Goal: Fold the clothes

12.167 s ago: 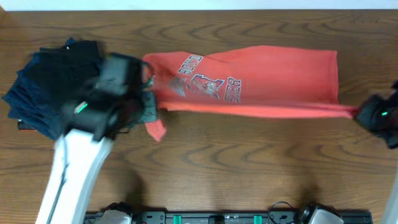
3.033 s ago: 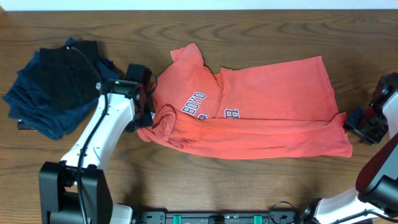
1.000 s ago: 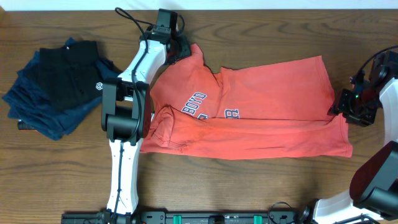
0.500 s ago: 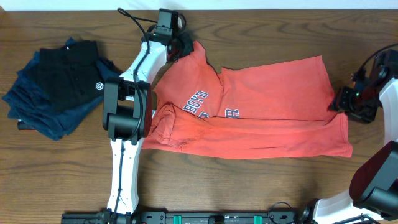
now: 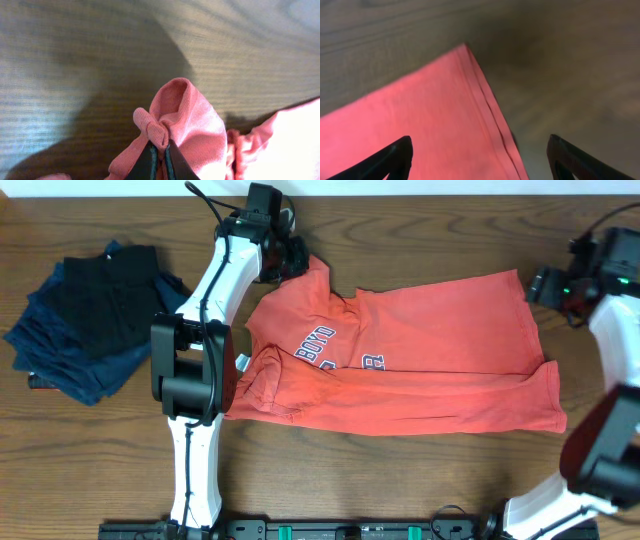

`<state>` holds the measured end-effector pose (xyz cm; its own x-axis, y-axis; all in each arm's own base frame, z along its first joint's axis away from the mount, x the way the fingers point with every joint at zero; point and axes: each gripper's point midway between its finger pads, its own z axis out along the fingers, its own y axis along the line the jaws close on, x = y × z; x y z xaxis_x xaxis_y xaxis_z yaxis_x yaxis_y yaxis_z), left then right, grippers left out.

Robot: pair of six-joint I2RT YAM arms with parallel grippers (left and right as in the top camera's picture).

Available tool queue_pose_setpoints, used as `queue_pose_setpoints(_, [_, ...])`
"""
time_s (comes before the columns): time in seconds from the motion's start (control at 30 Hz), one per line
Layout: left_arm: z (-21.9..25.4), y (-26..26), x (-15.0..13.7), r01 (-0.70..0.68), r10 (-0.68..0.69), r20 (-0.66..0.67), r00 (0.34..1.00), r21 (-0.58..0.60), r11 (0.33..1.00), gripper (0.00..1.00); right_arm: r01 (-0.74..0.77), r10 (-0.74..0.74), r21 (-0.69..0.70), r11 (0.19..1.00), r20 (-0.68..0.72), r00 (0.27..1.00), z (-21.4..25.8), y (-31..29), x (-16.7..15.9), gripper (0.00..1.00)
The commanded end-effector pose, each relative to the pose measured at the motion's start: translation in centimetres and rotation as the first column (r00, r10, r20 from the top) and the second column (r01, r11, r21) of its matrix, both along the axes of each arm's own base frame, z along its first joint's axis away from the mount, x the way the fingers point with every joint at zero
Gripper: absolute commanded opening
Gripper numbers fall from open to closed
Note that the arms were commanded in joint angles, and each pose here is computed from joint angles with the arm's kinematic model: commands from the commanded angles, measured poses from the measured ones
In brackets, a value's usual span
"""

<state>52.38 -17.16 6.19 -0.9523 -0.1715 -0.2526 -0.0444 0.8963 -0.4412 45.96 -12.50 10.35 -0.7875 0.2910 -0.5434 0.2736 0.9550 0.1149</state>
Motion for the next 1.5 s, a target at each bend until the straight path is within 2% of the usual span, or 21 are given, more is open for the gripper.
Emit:
queue_pose_setpoints(0.0, [0.6,-0.2,-0.5,0.051,-0.051,0.004,0.999,0.006,0.999,0.06,-0.035,0.036,0.02,0.999,-0.037,0.999,-4.3,1.5,1.7,0.86])
queue_pose_setpoints(0.3, [-0.3,0.3,-2.8,0.094,-0.091,-0.082,0.992,0.034,0.995,0.06,-0.076,0.077,-0.007,0.997,0.076,0.994,-9.7,2.9,6.9,0.9])
queue_pose_setpoints(0.53, [-0.4,0.4,-3.2,0.105,-0.1,-0.097,0.99,0.039,0.994,0.06,-0.08,0.081,-0.01,0.997,0.109,0.991,-10.7,4.0,8.1,0.86])
queue_pose_setpoints(0.6, [-0.4,0.4,-3.3,0.105,-0.1,-0.099,0.99,0.039,0.994,0.06,-0.081,0.082,-0.012,0.997,0.109,0.991,-10.9,4.1,8.1,0.81])
queue_pose_setpoints(0.67, [-0.4,0.4,-3.3,0.104,-0.1,-0.102,0.99,0.04,0.994,0.06,-0.063,0.065,-0.022,0.998,0.101,0.993,-11.1,3.8,8.0,0.71])
queue_pose_setpoints(0.73, [-0.5,0.4,-3.4,0.105,-0.1,-0.105,0.989,0.04,0.994,0.06,-0.014,0.018,-0.042,0.999,0.093,0.996,-11.1,2.9,7.8,0.55])
queue_pose_setpoints(0.87, [-0.5,0.5,-3.7,0.106,-0.1,-0.117,0.988,0.041,0.994,0.06,0.111,-0.106,-0.074,0.991,0.073,0.992,-11.4,1.2,7.2,0.13])
queue_pose_setpoints(0.9, [-0.5,0.5,-3.7,0.108,-0.102,-0.117,0.988,0.042,0.993,0.06,0.148,-0.143,-0.083,0.986,0.06,0.988,-11.5,0.7,6.8,0.04])
queue_pose_setpoints(0.93, [-0.6,0.5,-3.7,0.109,-0.104,-0.118,0.988,0.043,0.993,0.06,0.171,-0.167,-0.091,0.981,0.049,0.985,-11.7,0.4,6.5,0.01])
queue_pose_setpoints(1.13, [1.5,1.7,-2.8,0.103,-0.1,-0.055,0.993,0.043,0.994,0.06,0.226,-0.23,-0.145,0.963,-0.011,0.973,-10.5,-1.7,4.4,0.01])
queue_pose_setpoints(1.3, [5.8,3.6,-2.9,0.074,-0.075,0.009,0.997,0.041,0.996,0.06,0.286,-0.285,-0.148,0.947,0.026,0.958,-4.4,-4.2,2.6,0.01])
queue_pose_setpoints(1.47, [9.2,4.7,-5.4,0.111,-0.112,0.007,0.994,0.061,0.992,0.06,0.364,-0.36,-0.162,0.917,0.056,0.931,2.4,-6.9,-1.4,0.01])
